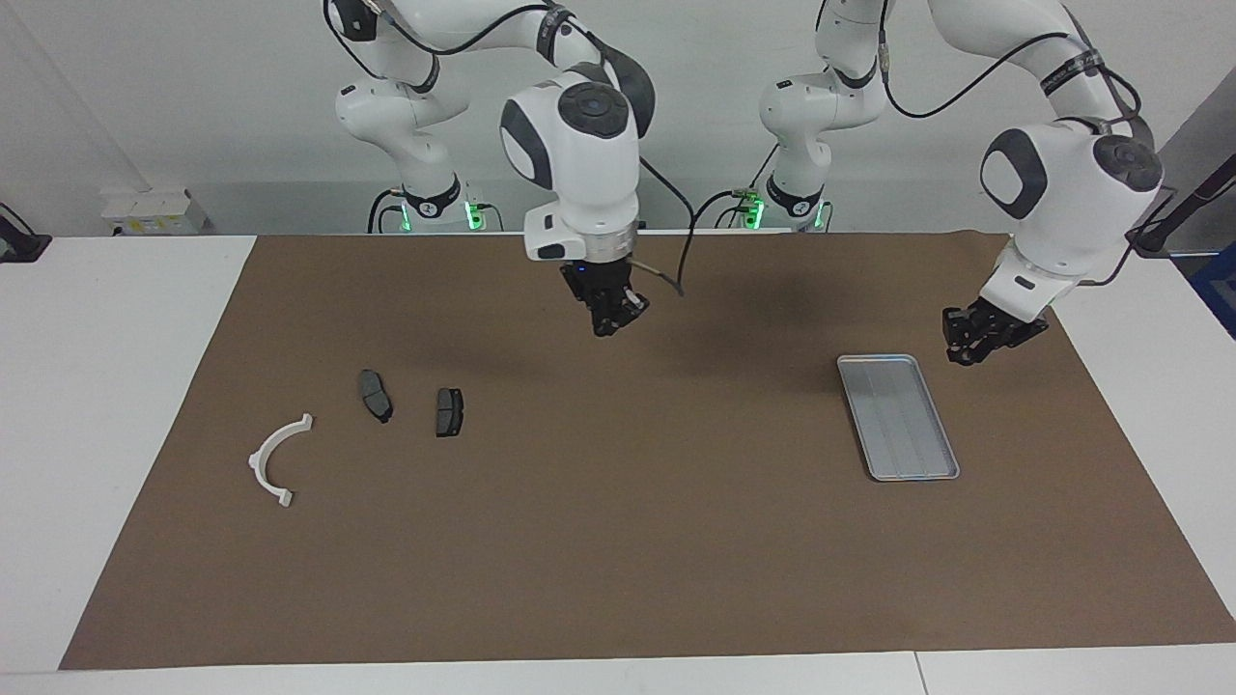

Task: Pick bearing gear from pile to tray
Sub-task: 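Put the gear in the tray with the left gripper while the right gripper advances, then release the second gear mid-table with the right gripper while the left gripper approaches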

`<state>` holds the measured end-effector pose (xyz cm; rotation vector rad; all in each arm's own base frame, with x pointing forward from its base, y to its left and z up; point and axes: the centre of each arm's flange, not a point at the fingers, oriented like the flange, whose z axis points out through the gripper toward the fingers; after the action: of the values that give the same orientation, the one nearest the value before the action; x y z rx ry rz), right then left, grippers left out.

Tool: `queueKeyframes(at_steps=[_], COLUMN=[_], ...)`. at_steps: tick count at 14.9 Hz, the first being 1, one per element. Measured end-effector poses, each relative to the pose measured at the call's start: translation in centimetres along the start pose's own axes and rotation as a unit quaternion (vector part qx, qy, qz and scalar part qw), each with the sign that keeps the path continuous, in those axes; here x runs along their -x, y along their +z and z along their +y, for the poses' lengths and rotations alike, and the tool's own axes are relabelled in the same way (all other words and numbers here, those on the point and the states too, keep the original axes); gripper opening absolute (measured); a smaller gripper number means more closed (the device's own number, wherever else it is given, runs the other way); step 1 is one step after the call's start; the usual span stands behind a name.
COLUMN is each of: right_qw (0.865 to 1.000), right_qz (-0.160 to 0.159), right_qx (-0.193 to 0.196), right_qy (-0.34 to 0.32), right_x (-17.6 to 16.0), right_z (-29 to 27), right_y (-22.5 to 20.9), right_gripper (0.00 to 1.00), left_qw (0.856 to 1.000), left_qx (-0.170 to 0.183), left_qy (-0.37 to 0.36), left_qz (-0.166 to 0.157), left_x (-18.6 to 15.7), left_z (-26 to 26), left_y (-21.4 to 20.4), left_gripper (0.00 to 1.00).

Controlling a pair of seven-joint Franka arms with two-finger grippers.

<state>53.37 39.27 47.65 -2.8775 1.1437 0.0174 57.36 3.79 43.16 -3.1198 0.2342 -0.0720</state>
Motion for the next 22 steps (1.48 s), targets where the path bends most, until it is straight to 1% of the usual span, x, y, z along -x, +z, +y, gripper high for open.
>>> queueKeyframes(at_steps=[2,6,9,11,12,14,17,18,19,21,22], right_qw=[1.0,1.0,0.999,0.998,0.998,0.998,0.998,0.998,0.997,0.997,0.997], right_qz=[-0.002,-0.003,0.021,0.023,0.023,0.024,0.025,0.025,0.025,0.027,0.028], right_qx=[-0.011,-0.019,-0.032,-0.039,-0.041,-0.045,-0.048,-0.048,-0.048,-0.042,-0.038], right_qy=[0.012,0.023,0.033,0.034,0.037,0.041,0.043,0.044,0.046,0.053,0.06], right_x=[2.4,4.4,6.9,7.0,6.6,6.0,5.7,5.7,5.6,5.3,4.9], right_z=[-1.4,-2.8,-4.2,-4.7,-4.7,-4.8,-4.7,-4.7,-4.7,-4.7,-4.9], right_y=[3.1,9.0,15.3,18.4,19.1,19.0,19.1,19.1,19.1,18.8,18.2], right_gripper=[0.23,0.23,0.23,0.23,0.23,0.23,0.23,0.28,0.37,0.57,0.67], left_qw=[1.0,1.0,1.0,1.0,1.0,1.0,1.0,1.0,1.0,1.0,1.0], left_qx=[0.002,0.001,0.002,0.003,0.004,0.006,0.005,0.005,0.006,0.007,0.009], left_qy=[0.007,0.007,0.005,-0.002,-0.005,-0.009,-0.019,-0.021,-0.02,-0.016,-0.013], left_qz=[-0.002,0.004,0.004,0.007,0.004,-0.005,-0.001,-0.001,-0.002,-0.009,-0.02], left_x=[0.9,1.9,2.5,2.9,3.1,3.3,3.3,3.3,3.2,2.9,2.3], left_z=[1.3,2.2,2.4,2.5,2.6,3.0,3.3,3.3,3.5,4.3,4.6], left_y=[3.1,6.2,8.5,10.6,11.5,13.0,13.0,13.0,13.1,12.8,11.8], left_gripper=[0.36,0.36,0.36,0.36,0.36,0.36,0.36,0.36,0.42,0.61,0.71])
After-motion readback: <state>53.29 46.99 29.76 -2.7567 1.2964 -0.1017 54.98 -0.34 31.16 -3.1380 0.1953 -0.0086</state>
